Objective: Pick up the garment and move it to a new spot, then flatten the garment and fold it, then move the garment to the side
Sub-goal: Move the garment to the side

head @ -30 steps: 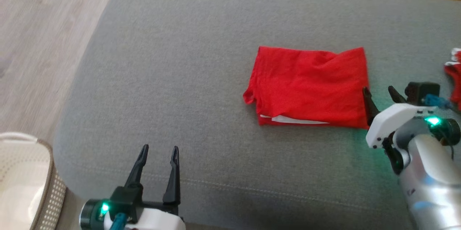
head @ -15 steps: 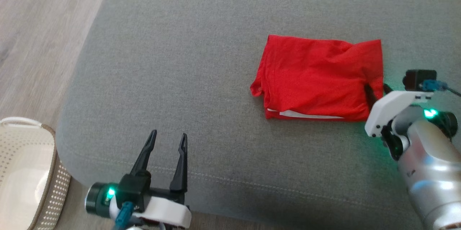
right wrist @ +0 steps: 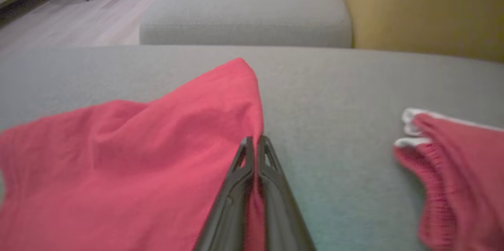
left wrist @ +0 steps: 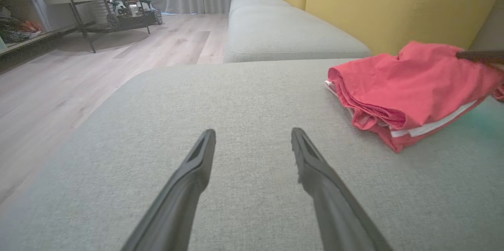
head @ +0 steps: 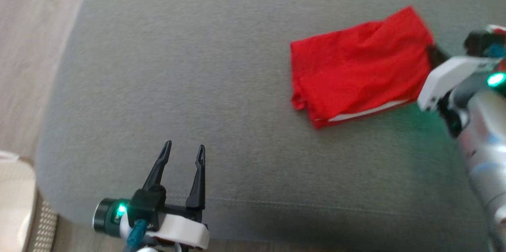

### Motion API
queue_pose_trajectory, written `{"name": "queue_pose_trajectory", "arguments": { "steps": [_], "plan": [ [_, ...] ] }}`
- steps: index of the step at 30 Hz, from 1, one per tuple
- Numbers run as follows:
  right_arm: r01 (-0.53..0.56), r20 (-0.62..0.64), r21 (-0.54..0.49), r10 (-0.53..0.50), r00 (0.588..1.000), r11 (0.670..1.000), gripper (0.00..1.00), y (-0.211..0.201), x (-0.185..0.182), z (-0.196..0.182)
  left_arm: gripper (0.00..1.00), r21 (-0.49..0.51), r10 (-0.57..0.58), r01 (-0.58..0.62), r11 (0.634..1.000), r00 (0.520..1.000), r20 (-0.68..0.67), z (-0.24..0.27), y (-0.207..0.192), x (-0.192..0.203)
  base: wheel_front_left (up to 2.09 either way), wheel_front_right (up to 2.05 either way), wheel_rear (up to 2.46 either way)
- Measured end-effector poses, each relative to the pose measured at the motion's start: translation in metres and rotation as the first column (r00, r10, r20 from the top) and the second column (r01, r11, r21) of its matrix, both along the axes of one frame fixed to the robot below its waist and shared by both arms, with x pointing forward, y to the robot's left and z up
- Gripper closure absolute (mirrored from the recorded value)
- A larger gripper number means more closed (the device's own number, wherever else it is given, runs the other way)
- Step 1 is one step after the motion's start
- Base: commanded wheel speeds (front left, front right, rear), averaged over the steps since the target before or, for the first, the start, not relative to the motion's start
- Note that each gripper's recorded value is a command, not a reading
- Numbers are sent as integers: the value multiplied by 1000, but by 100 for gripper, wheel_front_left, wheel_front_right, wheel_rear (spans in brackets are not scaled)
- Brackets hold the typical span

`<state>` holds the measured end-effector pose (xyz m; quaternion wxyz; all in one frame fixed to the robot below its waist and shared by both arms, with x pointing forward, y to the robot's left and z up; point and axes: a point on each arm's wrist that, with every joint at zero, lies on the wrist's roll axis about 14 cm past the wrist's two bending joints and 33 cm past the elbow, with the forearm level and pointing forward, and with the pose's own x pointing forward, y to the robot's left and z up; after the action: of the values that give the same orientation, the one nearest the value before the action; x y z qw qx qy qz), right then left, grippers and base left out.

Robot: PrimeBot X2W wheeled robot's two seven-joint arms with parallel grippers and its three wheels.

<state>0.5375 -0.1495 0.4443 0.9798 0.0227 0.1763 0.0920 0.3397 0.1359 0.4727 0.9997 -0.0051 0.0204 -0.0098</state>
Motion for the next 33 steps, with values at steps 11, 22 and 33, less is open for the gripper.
{"name": "queue_pose_trajectory", "arguments": {
  "steps": [11,22,33],
  "plan": [
    [224,187,-86,-206,961,971,100,-125,17,87,0,-17,-151,151,988,988,13,-1,-43,23,0,0,0],
    [417,116,-151,-403,908,896,100,-224,-1,83,0,-29,-219,218,975,976,-3,-11,-63,42,0,0,0],
    [461,-13,-283,-484,875,841,0,-262,-15,40,0,-20,-180,180,984,984,-12,-16,-49,50,0,0,0]
  ]
}}
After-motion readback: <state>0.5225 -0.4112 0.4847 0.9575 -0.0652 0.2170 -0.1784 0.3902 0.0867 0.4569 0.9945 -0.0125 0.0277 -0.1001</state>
